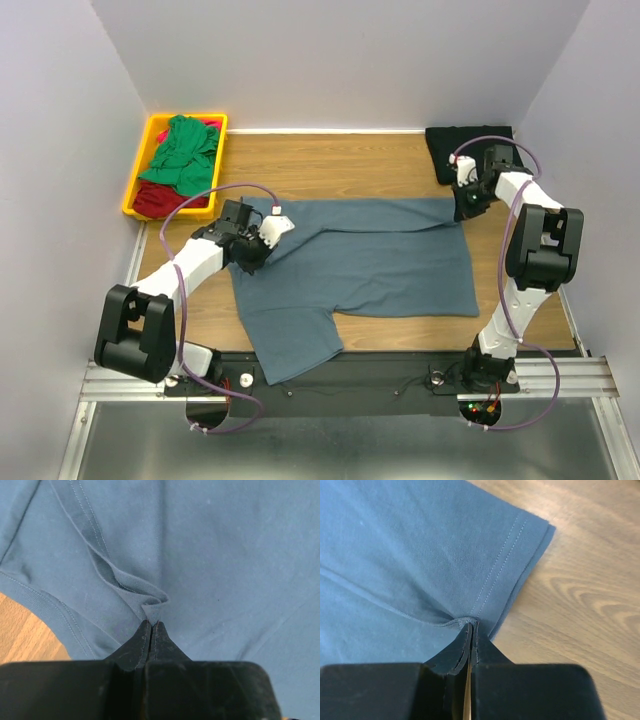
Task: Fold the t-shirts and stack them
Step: Fold the tshirt
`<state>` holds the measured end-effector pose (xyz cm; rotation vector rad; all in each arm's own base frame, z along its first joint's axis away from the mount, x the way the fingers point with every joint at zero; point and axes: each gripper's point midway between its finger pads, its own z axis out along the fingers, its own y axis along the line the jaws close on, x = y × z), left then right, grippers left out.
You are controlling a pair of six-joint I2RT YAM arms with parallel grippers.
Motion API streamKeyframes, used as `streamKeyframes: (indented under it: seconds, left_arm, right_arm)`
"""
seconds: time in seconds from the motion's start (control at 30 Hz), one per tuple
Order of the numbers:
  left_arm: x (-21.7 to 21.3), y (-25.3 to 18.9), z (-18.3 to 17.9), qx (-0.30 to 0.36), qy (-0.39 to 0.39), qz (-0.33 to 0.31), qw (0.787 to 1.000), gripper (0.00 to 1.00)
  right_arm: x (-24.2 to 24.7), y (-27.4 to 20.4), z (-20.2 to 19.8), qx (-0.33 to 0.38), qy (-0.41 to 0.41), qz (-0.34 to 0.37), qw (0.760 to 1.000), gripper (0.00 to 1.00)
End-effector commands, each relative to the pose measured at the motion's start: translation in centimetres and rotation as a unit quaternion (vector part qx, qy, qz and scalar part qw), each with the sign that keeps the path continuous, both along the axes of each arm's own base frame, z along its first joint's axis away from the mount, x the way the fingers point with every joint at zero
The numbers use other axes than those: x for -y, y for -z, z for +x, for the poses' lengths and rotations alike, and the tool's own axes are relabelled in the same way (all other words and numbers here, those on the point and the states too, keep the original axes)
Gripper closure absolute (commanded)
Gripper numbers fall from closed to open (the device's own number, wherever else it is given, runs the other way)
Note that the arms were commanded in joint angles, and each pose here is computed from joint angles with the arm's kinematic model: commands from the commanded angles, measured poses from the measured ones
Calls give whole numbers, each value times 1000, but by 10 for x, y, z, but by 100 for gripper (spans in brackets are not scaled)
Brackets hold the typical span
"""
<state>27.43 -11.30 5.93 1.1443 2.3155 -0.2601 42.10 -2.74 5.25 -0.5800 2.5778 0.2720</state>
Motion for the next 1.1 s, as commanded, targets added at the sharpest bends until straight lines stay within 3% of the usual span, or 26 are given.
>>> streamKeyframes:
  seconds: [0.0, 0.13, 0.27, 0.4, 0.43, 0.5, 0.53, 0.63, 0.67, 0.7, 0.93, 1.07]
  left_arm:
    - [2, -13, 8, 18, 11, -1, 1000, 100]
    - [9, -39, 17, 45, 23, -19, 999, 100]
    - [20, -57, 9, 61, 66, -46, 995, 100]
    - [12, -29, -11, 25, 116, -12, 993, 98]
    - [10, -21, -20, 8, 137, -5, 991, 83]
    - [9, -11, -30, -13, 160, 2, 987, 71]
    - [9, -10, -33, -16, 167, 3, 986, 53]
    - [11, -16, -32, -13, 180, 2, 984, 26]
    - [15, -24, -25, -9, 175, -6, 984, 25]
    - [18, -29, -18, -4, 169, -13, 986, 25]
    - [62, -64, 63, 29, 75, -107, 991, 29]
    - [79, -61, 103, 19, 33, -137, 990, 34]
  right_arm:
    - [12, -34, 24, 56, 9, -15, 998, 99]
    - [13, -55, 36, 83, 12, -14, 996, 99]
    - [17, -44, 32, 72, 6, -30, 997, 100]
    - [20, -27, 22, 52, -3, -43, 998, 99]
    - [21, -24, 20, 46, -4, -45, 998, 100]
    - [24, -15, 18, 36, -3, -52, 998, 98]
    - [25, -14, 18, 34, -1, -53, 998, 94]
    - [24, -13, 18, 33, 0, -50, 998, 57]
    - [21, -15, 17, 34, -3, -43, 998, 45]
    - [19, -18, 17, 38, -2, -40, 999, 44]
    - [7, -47, 20, 57, 16, -1, 998, 42]
    - [-1, -55, 16, 51, 24, 23, 998, 42]
